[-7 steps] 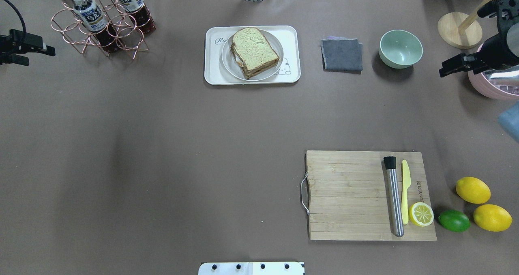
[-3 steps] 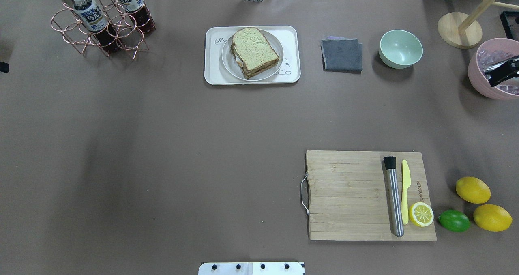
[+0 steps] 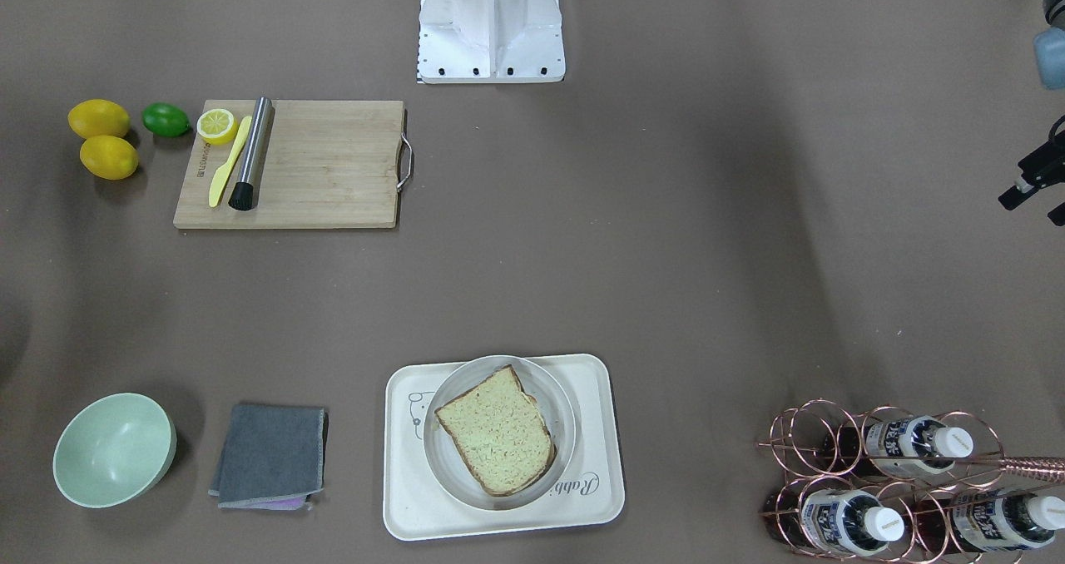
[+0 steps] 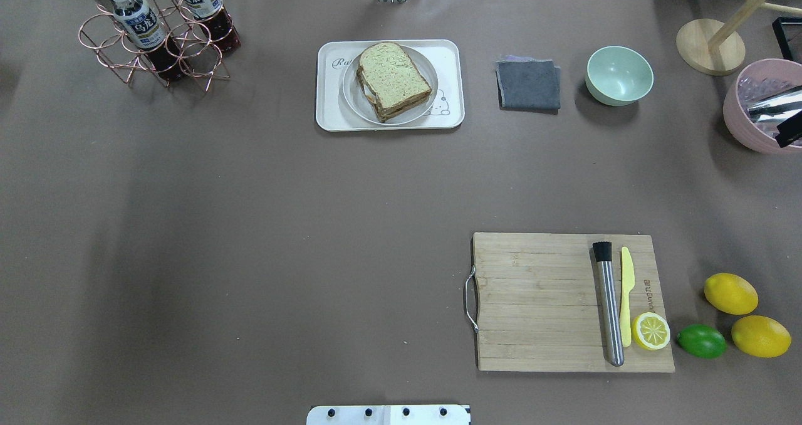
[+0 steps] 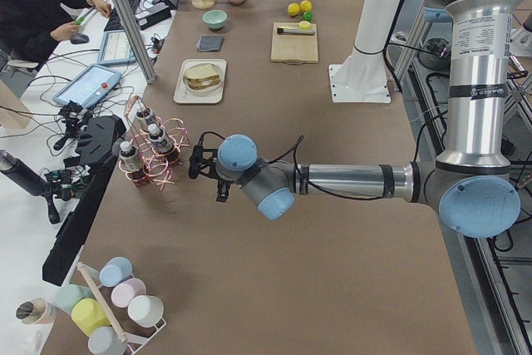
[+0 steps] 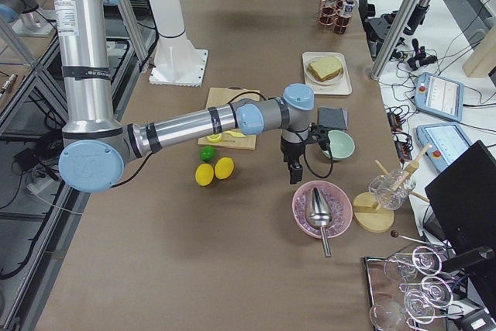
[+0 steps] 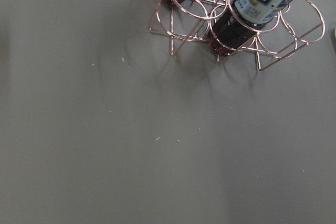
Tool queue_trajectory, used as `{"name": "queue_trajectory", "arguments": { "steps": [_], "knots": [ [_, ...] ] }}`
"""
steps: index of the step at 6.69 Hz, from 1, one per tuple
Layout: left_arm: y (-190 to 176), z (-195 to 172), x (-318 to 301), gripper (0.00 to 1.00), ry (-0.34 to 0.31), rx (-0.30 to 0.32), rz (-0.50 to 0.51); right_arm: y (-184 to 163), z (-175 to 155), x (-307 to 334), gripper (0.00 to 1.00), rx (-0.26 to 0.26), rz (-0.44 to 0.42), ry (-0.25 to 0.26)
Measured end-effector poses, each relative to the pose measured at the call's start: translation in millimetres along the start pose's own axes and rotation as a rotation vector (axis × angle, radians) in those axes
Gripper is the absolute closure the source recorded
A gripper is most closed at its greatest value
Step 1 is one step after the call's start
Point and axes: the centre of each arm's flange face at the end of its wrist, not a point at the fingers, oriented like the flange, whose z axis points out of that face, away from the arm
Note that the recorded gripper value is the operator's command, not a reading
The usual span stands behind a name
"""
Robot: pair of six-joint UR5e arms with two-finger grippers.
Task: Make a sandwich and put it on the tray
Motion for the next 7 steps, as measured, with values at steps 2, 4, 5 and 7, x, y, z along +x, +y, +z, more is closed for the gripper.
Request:
{"name": "queue_trajectory", "arguments": {
  "steps": [2, 4, 5, 7],
  "knots": [
    [-1, -10, -21, 0.02, -0.071, -0.022, 0.03, 12, 3, 19, 0.0, -0.011, -0.02, 0.008],
    [-11, -31, -35, 0.02, -0.247, -0.068, 0.08, 34, 4, 54, 0.0, -0.026, -0.051, 0.019],
    [-14, -51, -38, 0.02, -0.32, -0.124, 0.108, 42, 4, 65, 0.0, -0.029, -0.043, 0.021],
    [-9, -70, -57, 0.02, -0.388, -0.232, 0.117, 57, 11, 79, 0.0, -0.049, -0.02, 0.023]
  ]
}}
